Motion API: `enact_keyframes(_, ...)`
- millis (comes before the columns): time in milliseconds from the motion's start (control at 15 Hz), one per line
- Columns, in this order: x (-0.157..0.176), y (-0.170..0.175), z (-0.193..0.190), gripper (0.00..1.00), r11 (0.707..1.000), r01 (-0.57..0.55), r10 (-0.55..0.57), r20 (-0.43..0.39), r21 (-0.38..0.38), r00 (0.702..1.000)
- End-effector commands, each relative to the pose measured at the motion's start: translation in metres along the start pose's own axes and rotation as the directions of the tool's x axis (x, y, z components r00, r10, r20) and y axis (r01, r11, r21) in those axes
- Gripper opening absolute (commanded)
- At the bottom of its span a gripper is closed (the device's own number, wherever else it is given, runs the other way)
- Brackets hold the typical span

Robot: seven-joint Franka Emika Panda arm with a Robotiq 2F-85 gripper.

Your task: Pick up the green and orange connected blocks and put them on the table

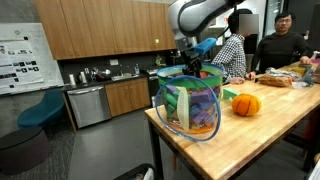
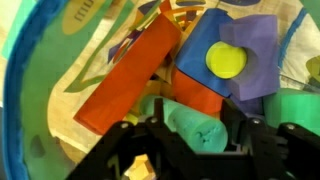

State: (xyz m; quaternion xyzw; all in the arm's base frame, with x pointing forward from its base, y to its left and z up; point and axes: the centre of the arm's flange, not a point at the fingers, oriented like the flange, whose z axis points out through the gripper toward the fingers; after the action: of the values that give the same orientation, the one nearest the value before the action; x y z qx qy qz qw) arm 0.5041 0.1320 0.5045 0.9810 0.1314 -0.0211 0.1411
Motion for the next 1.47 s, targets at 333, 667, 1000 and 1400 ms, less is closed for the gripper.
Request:
enact_keyframes(333,-0.013,0.012,-0.012,0.08,0.995,-0.044,0.039,-0.056,-0.094,0.998)
enact_keyframes(667,-0.016,0.014,-0.016,0.07,0.994,-0.047,0.041,-0.063,-0.097,0.997)
enact_keyframes(1000,-0.032,0.022,-0.038,0.07,0.995,-0.043,0.035,-0.096,-0.088,0.995)
enact_keyframes(1400,-0.067,0.048,-0.084,0.07,0.997,0.010,-0.023,-0.171,-0.078,0.985)
